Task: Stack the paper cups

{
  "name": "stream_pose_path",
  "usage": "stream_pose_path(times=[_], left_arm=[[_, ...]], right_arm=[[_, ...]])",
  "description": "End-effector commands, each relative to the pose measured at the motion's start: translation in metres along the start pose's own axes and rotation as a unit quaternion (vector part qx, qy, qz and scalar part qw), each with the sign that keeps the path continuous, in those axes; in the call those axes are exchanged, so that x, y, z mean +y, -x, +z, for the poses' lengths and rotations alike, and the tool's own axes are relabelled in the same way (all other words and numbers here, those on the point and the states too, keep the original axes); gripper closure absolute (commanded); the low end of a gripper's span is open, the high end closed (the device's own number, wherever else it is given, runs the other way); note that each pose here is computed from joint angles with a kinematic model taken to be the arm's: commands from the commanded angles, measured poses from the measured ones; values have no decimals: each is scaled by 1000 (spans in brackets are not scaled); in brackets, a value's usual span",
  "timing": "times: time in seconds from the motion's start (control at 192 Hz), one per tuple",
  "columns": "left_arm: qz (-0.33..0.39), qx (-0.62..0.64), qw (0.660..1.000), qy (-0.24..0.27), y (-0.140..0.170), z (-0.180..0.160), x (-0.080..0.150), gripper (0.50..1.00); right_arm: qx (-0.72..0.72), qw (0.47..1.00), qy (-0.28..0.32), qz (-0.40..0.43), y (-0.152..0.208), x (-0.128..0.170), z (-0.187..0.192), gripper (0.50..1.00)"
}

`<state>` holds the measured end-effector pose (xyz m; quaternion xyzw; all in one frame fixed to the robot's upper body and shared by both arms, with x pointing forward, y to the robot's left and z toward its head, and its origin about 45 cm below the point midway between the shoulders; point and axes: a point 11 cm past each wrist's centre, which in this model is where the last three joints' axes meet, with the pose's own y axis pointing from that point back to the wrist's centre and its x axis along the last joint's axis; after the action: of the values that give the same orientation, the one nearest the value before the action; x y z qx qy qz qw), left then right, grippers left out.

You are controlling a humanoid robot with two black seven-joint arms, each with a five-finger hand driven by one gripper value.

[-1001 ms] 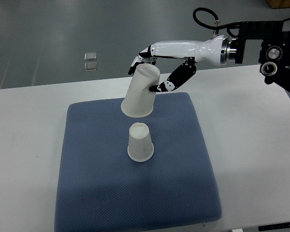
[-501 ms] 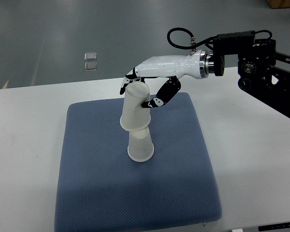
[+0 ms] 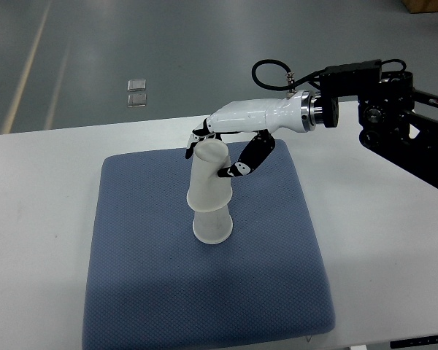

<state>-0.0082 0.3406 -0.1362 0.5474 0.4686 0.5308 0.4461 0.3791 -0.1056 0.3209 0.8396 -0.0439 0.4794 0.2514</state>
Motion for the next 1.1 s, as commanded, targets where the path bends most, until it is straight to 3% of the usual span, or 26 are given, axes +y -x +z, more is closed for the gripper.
stream_pose_path(times=[0.0, 0.271, 0.328, 0.396, 0.516, 0.714, 0.985, 1.095], left_arm=[[0, 0, 1000, 0, 0, 0, 0, 500], [0, 0, 1000, 0, 0, 0, 0, 500], [0, 0, 1000, 0, 0, 0, 0, 500], [0, 0, 1000, 0, 0, 0, 0, 500], [0, 0, 1000, 0, 0, 0, 0, 500], [0, 1, 1000, 0, 0, 0, 0, 500], [0, 0, 1000, 0, 0, 0, 0, 500], [0, 0, 1000, 0, 0, 0, 0, 500]], right_arm=[[-4, 1000, -1, -2, 4, -1, 0, 936], [-3, 1000, 3, -1, 9, -1, 3, 926], [-4, 1000, 3, 1, 9, -1, 3, 875], [-6, 1000, 3, 0, 11, -1, 4, 738], [-6, 1000, 4, 0, 11, 0, 4, 656], [-6, 1000, 9, 0, 11, 3, 7, 619], [-23, 1000, 13, 12, 14, 7, 13, 615], [-56, 996, 23, 59, 9, 11, 24, 615]])
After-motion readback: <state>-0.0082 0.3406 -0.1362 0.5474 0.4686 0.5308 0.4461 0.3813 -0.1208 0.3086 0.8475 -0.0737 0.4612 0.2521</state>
